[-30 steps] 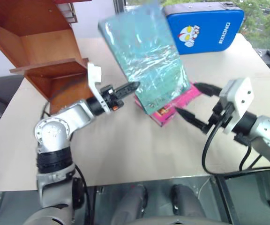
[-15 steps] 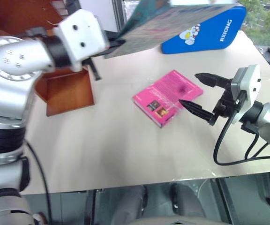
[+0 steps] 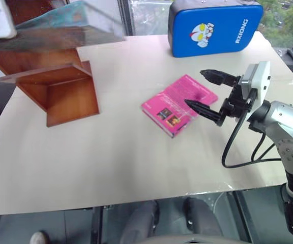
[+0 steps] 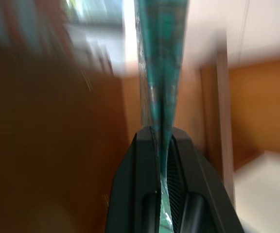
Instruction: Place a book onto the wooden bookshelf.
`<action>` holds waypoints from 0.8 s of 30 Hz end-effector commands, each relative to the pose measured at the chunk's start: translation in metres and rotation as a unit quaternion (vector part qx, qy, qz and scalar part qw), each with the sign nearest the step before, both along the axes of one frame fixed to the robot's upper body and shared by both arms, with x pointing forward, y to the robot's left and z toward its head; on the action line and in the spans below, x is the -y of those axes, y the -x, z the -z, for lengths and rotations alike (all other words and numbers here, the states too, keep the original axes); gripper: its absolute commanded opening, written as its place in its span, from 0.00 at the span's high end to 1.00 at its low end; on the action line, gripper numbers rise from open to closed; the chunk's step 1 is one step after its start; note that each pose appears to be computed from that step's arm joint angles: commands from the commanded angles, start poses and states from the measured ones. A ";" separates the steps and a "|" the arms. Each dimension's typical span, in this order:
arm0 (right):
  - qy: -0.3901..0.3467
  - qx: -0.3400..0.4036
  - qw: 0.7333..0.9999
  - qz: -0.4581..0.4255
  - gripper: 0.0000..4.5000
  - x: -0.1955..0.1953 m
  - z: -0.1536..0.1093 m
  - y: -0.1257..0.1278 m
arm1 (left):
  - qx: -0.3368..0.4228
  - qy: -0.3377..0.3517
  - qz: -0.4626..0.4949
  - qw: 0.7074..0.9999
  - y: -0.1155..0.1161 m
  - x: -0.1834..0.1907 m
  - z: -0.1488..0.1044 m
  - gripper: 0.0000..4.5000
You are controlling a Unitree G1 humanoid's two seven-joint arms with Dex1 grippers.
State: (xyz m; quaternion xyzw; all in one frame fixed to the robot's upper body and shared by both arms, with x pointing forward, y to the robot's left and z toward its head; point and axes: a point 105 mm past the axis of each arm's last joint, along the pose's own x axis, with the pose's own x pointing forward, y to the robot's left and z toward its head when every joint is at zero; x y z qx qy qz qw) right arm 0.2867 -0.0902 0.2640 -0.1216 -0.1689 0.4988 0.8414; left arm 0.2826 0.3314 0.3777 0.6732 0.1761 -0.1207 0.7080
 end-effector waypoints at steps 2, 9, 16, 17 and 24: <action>0.005 0.046 0.999 -0.015 0.00 -0.004 -0.015 0.009 | -0.022 0.006 -0.041 0.999 -0.005 -0.023 0.022 0.99; 0.016 0.050 0.999 -0.012 0.00 0.001 -0.021 0.017 | -0.030 0.071 0.001 0.997 -0.012 -0.005 0.040 0.58; 0.022 0.036 0.999 -0.018 0.00 0.004 -0.020 0.014 | -0.021 0.225 0.086 0.970 0.035 0.020 -0.005 0.42; 0.023 0.035 0.999 -0.019 0.00 0.005 -0.021 0.012 | -0.016 0.234 0.082 0.969 0.042 0.018 -0.010 0.42; 0.031 0.033 0.998 -0.034 0.00 0.002 -0.026 0.007 | -0.078 0.435 0.210 0.872 0.082 0.084 -0.007 0.42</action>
